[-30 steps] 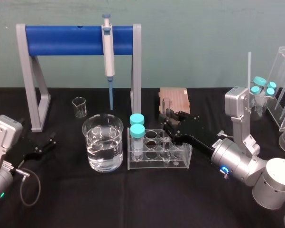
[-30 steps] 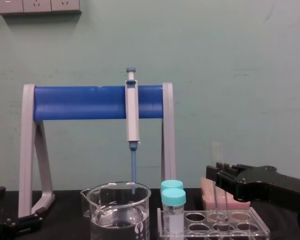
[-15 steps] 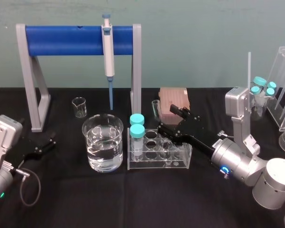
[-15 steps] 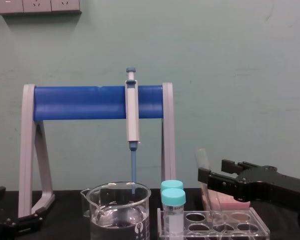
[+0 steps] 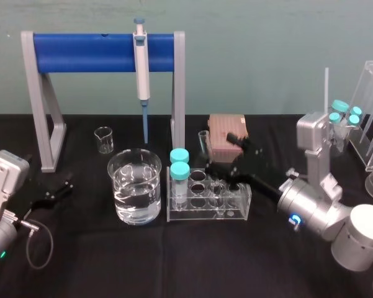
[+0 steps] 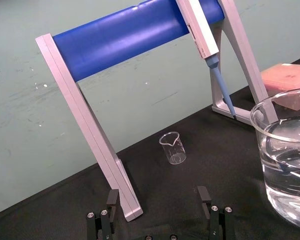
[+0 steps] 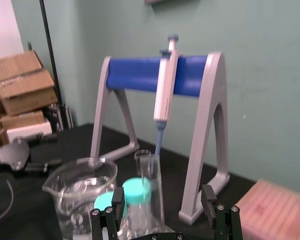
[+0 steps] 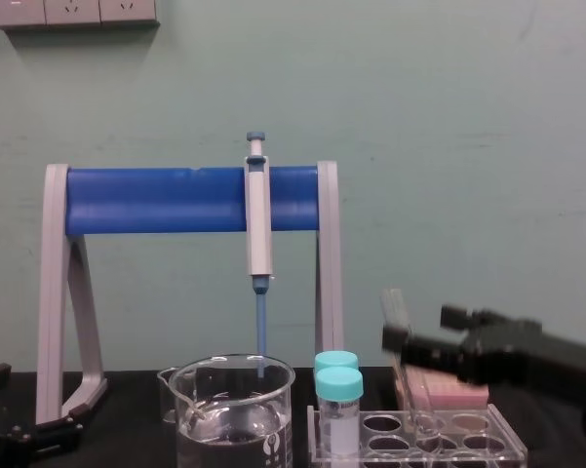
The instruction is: Hold the test tube with one hand and immerse one end into the beaker, then return it to the test tube rack.
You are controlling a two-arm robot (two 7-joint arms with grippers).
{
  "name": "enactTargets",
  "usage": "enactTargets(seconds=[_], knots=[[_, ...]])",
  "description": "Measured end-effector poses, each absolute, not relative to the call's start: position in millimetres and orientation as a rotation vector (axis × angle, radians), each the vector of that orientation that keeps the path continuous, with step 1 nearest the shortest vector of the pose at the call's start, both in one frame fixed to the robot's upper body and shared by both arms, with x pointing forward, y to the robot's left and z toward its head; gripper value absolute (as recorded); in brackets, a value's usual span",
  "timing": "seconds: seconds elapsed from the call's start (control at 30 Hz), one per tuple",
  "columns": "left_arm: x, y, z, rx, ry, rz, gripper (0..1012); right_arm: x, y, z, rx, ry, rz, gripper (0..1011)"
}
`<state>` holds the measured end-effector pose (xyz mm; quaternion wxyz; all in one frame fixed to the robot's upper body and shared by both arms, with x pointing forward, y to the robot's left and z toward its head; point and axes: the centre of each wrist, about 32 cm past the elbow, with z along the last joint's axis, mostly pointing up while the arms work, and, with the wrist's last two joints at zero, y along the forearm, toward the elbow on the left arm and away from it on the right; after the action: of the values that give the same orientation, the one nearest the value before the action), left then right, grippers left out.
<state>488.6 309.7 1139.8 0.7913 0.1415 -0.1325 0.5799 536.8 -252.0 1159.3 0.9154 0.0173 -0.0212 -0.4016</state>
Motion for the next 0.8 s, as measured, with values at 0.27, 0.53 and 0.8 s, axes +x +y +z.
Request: enactTargets(seconds=[0.27, 0.53, 0.8], knots=[[488.6, 309.7, 1139.8, 0.304, -0.285, 1.248, 1000, 534.3, -265.0, 1183.9, 0.127, -0.121, -0.862, 1000], [488.6, 309.7, 1139.8, 0.304, -0.285, 1.248, 1000, 512.0, -298.1, 1191.7, 0.128, -0.149, -1.031, 1002], [488.7, 309.7, 1139.8, 0.304, -0.285, 1.248, 1000, 502.2, -311.8, 1176.5, 0.063, -0.108, -1.164, 1002]])
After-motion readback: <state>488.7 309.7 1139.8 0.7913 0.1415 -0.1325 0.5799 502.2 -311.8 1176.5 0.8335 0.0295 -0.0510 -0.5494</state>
